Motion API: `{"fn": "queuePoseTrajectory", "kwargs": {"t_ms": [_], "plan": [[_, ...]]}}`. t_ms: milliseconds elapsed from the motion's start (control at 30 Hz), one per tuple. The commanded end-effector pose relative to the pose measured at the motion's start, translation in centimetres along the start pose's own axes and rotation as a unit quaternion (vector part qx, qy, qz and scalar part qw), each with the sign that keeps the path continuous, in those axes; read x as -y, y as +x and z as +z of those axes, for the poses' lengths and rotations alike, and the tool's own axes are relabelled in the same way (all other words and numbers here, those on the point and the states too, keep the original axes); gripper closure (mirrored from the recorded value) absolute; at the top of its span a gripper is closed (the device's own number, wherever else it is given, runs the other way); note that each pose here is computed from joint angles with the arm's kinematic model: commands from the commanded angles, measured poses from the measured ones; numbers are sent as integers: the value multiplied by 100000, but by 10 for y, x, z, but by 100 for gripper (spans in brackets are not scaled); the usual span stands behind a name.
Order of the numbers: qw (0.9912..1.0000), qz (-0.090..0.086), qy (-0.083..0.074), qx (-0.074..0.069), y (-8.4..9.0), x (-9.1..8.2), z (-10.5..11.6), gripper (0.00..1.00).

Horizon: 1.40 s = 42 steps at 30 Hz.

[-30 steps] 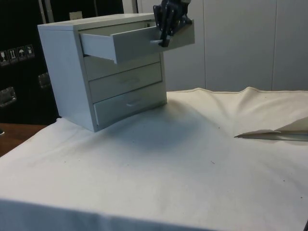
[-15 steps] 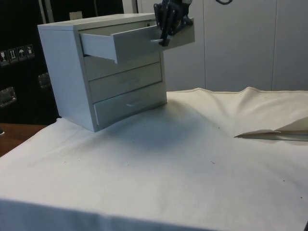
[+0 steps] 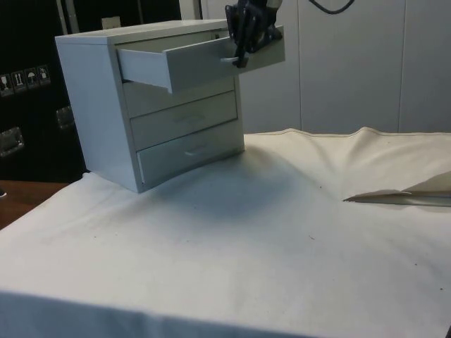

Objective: Open the drawer, then close it.

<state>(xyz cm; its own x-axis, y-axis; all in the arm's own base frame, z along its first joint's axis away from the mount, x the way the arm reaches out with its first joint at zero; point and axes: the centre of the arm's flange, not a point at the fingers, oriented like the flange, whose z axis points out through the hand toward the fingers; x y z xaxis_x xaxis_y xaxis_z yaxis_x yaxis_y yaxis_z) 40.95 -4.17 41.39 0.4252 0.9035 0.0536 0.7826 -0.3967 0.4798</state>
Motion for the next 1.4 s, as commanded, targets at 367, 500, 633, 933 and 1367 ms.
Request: {"fn": "queuePoseTrajectory", "kwargs": {"t_ms": [367, 500, 633, 933, 1367], "plan": [[99987, 128, -1359, 819, 7, 1, -4, 60], [99987, 89, -1406, 818, 8, 1, -4, 39], [99987, 142, -1390, 849, 8, 1, -4, 13], [99993, 356, -920, 672, 17, 8, -5, 0], [99998, 572, 192, 202, 25, 37, -3, 0]]}}
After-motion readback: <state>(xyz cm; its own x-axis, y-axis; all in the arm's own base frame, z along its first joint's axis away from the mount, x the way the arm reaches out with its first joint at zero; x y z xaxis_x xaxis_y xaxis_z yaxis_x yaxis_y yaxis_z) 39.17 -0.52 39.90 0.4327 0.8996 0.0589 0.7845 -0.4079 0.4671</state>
